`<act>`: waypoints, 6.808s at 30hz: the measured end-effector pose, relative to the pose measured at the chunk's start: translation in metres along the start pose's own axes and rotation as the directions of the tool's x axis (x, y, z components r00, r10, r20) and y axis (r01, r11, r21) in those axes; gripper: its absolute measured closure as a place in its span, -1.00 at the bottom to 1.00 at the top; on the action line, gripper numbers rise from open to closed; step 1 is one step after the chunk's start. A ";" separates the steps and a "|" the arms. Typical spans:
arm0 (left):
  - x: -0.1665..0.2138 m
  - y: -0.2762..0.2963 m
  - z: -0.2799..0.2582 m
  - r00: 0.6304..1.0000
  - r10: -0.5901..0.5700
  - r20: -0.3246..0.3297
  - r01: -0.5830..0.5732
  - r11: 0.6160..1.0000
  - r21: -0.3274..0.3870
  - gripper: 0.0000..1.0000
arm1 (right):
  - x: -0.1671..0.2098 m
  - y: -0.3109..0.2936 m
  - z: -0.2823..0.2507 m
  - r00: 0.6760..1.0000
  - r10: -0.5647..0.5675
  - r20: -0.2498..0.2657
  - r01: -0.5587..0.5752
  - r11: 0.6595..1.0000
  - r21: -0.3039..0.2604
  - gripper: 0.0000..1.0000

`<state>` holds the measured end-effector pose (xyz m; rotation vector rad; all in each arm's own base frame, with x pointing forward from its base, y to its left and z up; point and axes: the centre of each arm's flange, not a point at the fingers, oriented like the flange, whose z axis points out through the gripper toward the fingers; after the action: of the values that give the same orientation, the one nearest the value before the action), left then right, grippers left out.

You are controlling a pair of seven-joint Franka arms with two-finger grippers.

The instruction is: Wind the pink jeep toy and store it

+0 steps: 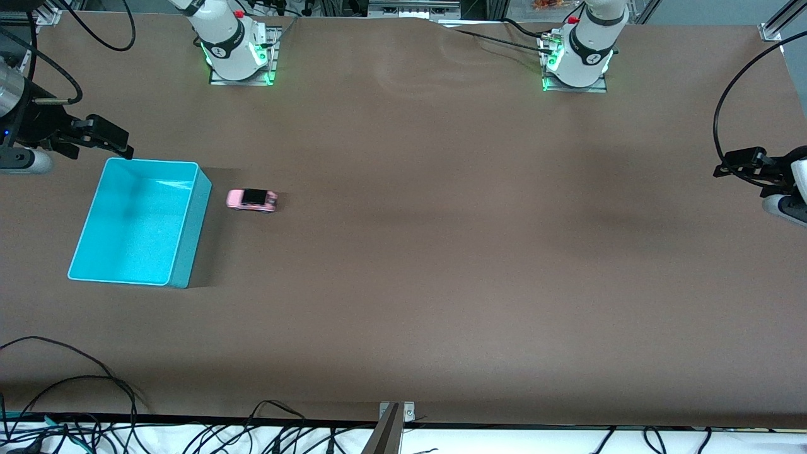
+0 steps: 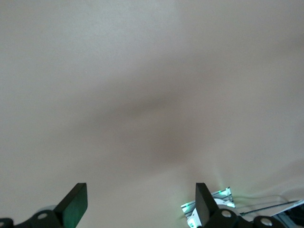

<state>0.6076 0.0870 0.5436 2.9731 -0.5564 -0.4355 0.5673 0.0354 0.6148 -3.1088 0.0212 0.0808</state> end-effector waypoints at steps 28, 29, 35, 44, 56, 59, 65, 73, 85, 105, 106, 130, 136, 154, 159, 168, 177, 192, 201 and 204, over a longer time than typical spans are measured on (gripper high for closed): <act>0.012 0.048 -0.036 0.995 -0.070 -0.069 0.073 0.997 0.041 -1.00 | 0.000 0.000 0.000 1.000 0.000 0.000 0.000 1.000 0.000 -1.00; 0.013 0.055 -0.038 0.995 -0.073 -0.072 0.077 0.996 0.049 -1.00 | 0.000 0.000 0.000 1.000 0.000 0.000 0.000 1.000 0.000 -1.00; 0.015 0.087 -0.055 0.984 -0.118 -0.130 0.133 0.985 0.107 -1.00 | 0.000 0.000 0.000 1.000 0.000 0.000 0.000 1.000 0.000 -1.00; -0.008 0.088 -0.052 0.953 -0.166 -0.252 0.187 0.980 0.062 -1.00 | 0.000 -0.001 0.000 1.000 -0.002 0.000 0.002 1.000 0.000 -1.00; -0.039 0.106 -0.042 0.949 -0.202 -0.242 0.223 0.973 0.063 -1.00 | -0.001 -0.014 0.001 1.000 -0.019 0.001 0.019 1.000 -0.006 -1.00; -0.040 0.107 -0.040 0.952 -0.204 -0.227 0.224 0.972 0.065 -1.00 | 0.001 -0.014 0.003 1.000 -0.019 -0.003 0.019 1.000 -0.007 -1.00; -0.042 0.108 -0.042 0.953 -0.206 -0.221 0.225 0.972 0.066 -1.00 | 0.005 -0.014 0.007 1.000 -0.018 -0.003 0.018 1.000 -0.007 -1.00; -0.044 0.106 -0.046 0.951 -0.210 -0.226 0.230 0.971 0.065 -1.00 | 0.008 -0.010 0.012 1.000 -0.009 0.006 0.009 1.000 -0.008 -1.00; -0.044 0.100 -0.053 0.945 -0.217 -0.243 0.239 0.969 0.065 -1.00 | 0.010 0.021 0.037 0.997 0.047 0.056 -0.047 0.999 -0.012 -1.00; -0.044 0.086 -0.056 0.936 -0.245 -0.254 0.260 0.965 0.027 -1.00 | -0.014 0.028 0.159 0.991 0.134 0.022 -0.134 0.991 -0.013 -1.00; -0.043 0.087 -0.056 0.936 -0.243 -0.254 0.258 0.966 0.027 -1.00 | -0.015 0.028 0.165 0.990 0.136 0.023 -0.136 0.991 -0.013 -1.00; -0.036 0.111 -0.068 0.942 -0.191 -0.275 0.219 0.973 0.076 -1.00 | -0.042 -0.011 0.281 0.876 0.482 -0.016 -0.483 0.876 -0.007 -1.00; -0.036 0.111 -0.068 0.942 -0.191 -0.275 0.219 0.973 0.076 -1.00 | -0.044 -0.018 0.300 0.795 0.606 -0.030 -0.606 0.795 0.009 -1.00; -0.036 0.111 -0.068 0.942 -0.191 -0.275 0.219 0.973 0.076 -1.00 | -0.051 -0.015 0.362 0.467 0.884 -0.023 -0.883 0.467 0.034 -1.00; -0.036 0.111 -0.068 0.942 -0.191 -0.275 0.219 0.973 0.076 -1.00 | -0.052 -0.022 0.370 0.344 0.939 -0.017 -0.938 0.344 0.030 -1.00; -0.036 0.111 -0.068 0.942 -0.191 -0.275 0.219 0.973 0.076 -1.00 | -0.060 -0.024 0.387 0.260 0.965 -0.023 -0.966 0.260 -0.003 -1.00; -0.036 0.111 -0.068 0.942 -0.191 -0.275 0.219 0.973 0.076 -1.00 | -0.059 -0.015 0.397 0.242 0.970 -0.029 -0.970 0.241 -0.016 -1.00; -0.036 0.111 -0.068 0.942 -0.191 -0.275 0.219 0.973 0.076 -1.00 | -0.059 0.006 0.412 0.234 0.971 -0.053 -0.972 0.232 -0.045 -1.00; -0.036 0.111 -0.068 0.942 -0.191 -0.275 0.219 0.973 0.076 -1.00 | -0.059 0.006 0.415 0.235 0.971 -0.053 -0.971 0.232 -0.048 -1.00; -0.036 0.111 -0.068 0.942 -0.191 -0.275 0.219 0.973 0.076 -1.00 | -0.060 0.006 0.416 0.235 0.970 -0.053 -0.971 0.233 -0.049 -0.86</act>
<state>0.5575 -0.0012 0.6334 3.1312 -0.2497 -0.0145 0.4862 0.0432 0.2020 -2.5178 2.0064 0.0805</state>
